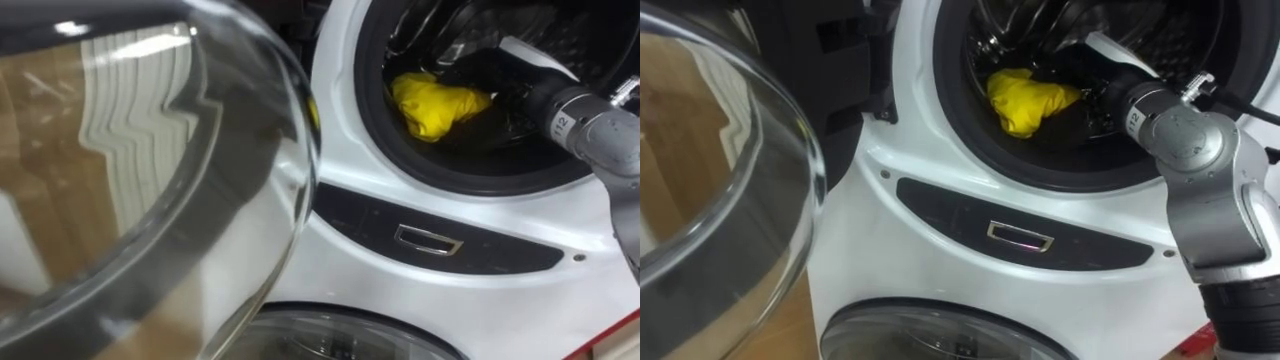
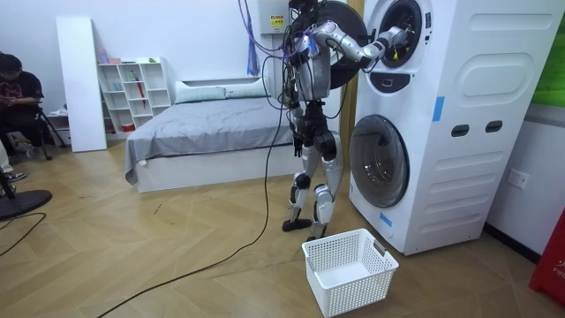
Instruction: Pick clothes from washing machine
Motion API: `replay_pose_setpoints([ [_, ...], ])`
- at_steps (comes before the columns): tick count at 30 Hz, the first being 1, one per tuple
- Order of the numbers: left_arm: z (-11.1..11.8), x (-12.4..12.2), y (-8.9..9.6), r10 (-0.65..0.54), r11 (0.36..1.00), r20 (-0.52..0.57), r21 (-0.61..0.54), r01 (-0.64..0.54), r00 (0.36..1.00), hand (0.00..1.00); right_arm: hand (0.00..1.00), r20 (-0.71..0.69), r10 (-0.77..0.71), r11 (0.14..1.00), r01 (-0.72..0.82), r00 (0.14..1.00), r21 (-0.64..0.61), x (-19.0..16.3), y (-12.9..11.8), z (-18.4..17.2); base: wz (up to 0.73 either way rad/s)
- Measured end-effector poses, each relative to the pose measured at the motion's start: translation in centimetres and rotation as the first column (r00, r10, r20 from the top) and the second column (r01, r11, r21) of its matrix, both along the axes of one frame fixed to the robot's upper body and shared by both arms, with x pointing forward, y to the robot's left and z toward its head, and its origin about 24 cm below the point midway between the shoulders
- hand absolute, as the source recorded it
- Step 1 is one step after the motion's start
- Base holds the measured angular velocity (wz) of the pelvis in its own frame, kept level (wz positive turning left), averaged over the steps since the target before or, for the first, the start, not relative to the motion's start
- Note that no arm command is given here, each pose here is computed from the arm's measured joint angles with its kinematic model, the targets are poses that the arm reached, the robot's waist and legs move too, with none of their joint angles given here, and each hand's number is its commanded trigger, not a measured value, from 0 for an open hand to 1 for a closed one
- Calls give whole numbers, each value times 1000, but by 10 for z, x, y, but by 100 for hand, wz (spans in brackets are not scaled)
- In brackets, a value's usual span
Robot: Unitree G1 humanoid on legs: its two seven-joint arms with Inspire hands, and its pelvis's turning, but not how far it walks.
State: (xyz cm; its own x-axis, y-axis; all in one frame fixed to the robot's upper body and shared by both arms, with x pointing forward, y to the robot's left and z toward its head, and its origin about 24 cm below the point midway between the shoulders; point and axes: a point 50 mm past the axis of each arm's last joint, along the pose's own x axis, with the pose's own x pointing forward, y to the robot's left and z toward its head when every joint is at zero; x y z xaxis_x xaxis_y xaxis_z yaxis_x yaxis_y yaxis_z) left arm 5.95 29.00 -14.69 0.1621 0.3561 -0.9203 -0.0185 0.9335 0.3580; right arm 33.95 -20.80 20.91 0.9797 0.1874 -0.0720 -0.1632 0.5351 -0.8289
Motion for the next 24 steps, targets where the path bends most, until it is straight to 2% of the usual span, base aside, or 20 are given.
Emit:
replay_pose_setpoints([
  [5,-1,-5,0,12,1000,-12,-3,-12,1000,0,100,82,44,998,-41,996,-40,-17,12,10,-4],
  [9,-2,-7,-2,26,1000,-3,-15,-26,1000,0,100,187,137,989,-125,973,-76,-44,31,22,-12],
  [13,-3,-12,-3,54,998,26,-29,-53,998,0,100,234,224,975,-214,946,-67,-66,41,22,-17],
  [18,-5,-15,-9,90,995,71,-43,-87,993,0,100,265,255,965,-260,930,-17,-92,34,13,1],
  [24,-8,-38,-14,98,994,45,-54,-95,994,0,100,316,200,975,-219,928,26,-113,19,3,-15],
])
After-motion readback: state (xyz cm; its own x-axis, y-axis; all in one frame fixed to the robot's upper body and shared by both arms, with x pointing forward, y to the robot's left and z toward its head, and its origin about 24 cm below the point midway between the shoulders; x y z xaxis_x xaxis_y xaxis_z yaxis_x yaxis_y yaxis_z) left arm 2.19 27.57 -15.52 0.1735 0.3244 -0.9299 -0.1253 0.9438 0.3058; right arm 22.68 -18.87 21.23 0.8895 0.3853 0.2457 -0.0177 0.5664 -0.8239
